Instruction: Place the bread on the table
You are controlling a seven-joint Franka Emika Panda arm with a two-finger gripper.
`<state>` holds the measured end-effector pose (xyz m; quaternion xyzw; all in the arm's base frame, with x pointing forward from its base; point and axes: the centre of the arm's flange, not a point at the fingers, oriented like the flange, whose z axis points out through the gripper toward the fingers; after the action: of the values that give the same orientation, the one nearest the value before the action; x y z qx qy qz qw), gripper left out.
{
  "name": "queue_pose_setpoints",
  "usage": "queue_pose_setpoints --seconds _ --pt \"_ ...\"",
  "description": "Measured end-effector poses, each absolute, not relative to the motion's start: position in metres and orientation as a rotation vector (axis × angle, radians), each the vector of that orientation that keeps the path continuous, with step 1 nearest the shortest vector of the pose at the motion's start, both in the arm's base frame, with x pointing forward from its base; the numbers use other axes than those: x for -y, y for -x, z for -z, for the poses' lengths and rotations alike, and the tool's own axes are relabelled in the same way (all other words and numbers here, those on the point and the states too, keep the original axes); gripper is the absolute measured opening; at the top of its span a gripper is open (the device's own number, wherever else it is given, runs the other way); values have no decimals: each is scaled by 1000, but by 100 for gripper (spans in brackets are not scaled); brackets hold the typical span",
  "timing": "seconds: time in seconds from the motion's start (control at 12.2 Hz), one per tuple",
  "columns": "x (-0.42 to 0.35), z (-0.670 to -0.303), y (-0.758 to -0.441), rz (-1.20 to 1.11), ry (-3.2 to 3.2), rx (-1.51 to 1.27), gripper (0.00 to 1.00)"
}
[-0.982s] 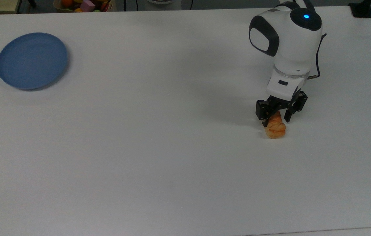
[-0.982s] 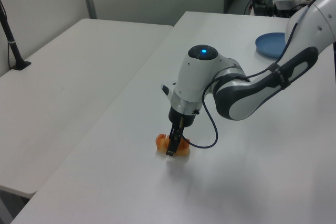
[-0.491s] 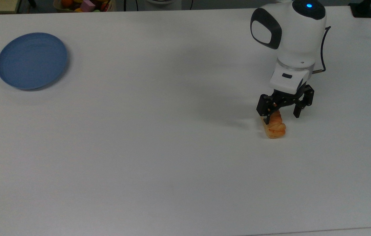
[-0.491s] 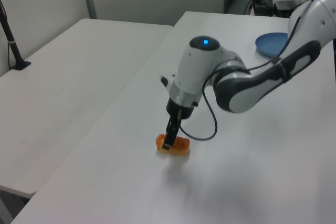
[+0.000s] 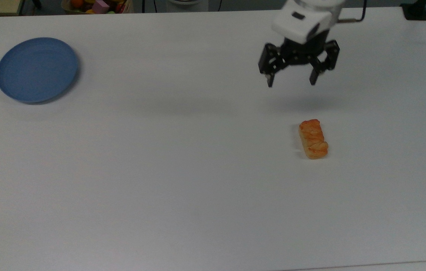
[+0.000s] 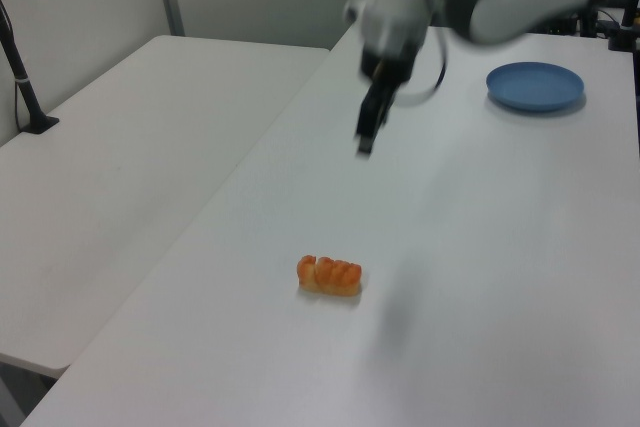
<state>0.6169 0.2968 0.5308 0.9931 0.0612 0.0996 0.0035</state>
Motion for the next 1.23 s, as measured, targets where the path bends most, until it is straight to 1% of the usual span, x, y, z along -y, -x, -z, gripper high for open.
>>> queue_pose_setpoints --seconds 0.16,0.25,0.33,0.49,0.65,0.82,0.98,1.23 --pt "-234 -593 -589 -217 -3153 -55 100" --pt "-207 -612 -577 -180 -3167 5 100" --pt "-182 -625 -568 -156 -3173 62 100" --pt "-133 -640 -550 -117 -3170 174 100" --pt "-94 -645 -536 -44 -3154 269 100" --pt "-68 -646 -535 -35 -3151 300 100" --pt "-62 -635 -537 -9 -3154 211 100" --pt "-64 -616 -557 -109 -3165 -14 100"
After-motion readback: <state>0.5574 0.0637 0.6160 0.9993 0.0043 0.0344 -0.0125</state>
